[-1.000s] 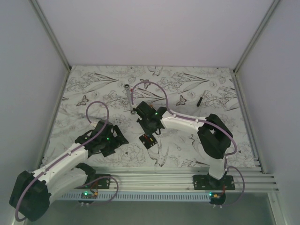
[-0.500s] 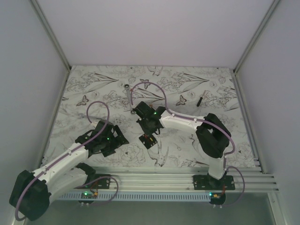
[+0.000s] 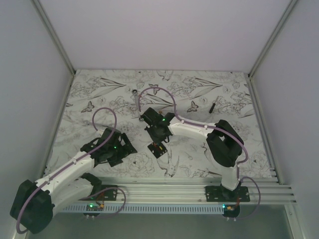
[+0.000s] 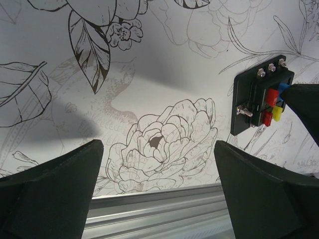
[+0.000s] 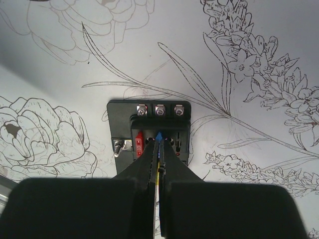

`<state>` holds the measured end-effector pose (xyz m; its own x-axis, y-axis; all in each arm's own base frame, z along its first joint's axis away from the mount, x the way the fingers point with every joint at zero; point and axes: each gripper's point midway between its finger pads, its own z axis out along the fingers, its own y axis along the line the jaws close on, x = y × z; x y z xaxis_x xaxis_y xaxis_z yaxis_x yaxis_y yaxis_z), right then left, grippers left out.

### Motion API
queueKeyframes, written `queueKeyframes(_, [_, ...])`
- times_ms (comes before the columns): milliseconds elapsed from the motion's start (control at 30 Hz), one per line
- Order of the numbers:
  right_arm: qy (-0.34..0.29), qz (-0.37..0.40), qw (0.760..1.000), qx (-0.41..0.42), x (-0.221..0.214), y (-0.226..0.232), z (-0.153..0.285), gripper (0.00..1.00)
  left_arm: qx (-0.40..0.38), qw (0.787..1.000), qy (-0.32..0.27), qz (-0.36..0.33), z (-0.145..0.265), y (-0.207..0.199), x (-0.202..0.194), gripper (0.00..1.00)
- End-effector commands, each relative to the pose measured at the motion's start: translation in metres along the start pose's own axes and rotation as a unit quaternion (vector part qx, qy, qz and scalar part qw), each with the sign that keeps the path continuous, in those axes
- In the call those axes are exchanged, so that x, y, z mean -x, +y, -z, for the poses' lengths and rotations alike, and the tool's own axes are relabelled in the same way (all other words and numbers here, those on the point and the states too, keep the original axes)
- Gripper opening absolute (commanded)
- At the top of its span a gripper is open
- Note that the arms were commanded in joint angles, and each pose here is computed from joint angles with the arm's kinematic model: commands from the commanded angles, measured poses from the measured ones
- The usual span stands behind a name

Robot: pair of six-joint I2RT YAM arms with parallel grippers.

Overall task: Snap on the fuse box
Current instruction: Install the fuse at the fuse box base.

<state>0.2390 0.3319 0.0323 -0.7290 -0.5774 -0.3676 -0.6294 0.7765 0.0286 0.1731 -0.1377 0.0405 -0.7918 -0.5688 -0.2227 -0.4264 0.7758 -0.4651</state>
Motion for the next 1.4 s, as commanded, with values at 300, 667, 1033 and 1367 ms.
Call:
queueKeyframes(300, [0.218, 0.014, 0.973, -0.079, -0.135, -0.037, -0.058, 0.00, -0.005, 1.000, 0.004, -0.007, 0.003, -0.005, -0.001, 0.99])
queueKeyframes(667, [0.128, 0.006, 0.991, -0.038, -0.085, -0.015, -0.041, 0.00, -0.016, 1.000, 0.003, -0.008, 0.006, -0.007, -0.002, 0.99])
queueKeyframes(1033, [-0.073, -0.015, 0.997, 0.025, 0.038, 0.017, 0.033, 0.18, -0.036, 0.999, 0.003, -0.027, 0.014, -0.020, 0.001, 0.99])
queueKeyframes(1367, [-0.164, -0.034, 0.986, 0.001, 0.059, -0.006, 0.082, 0.49, -0.038, 0.997, -0.007, -0.064, 0.023, -0.034, 0.013, 0.99])
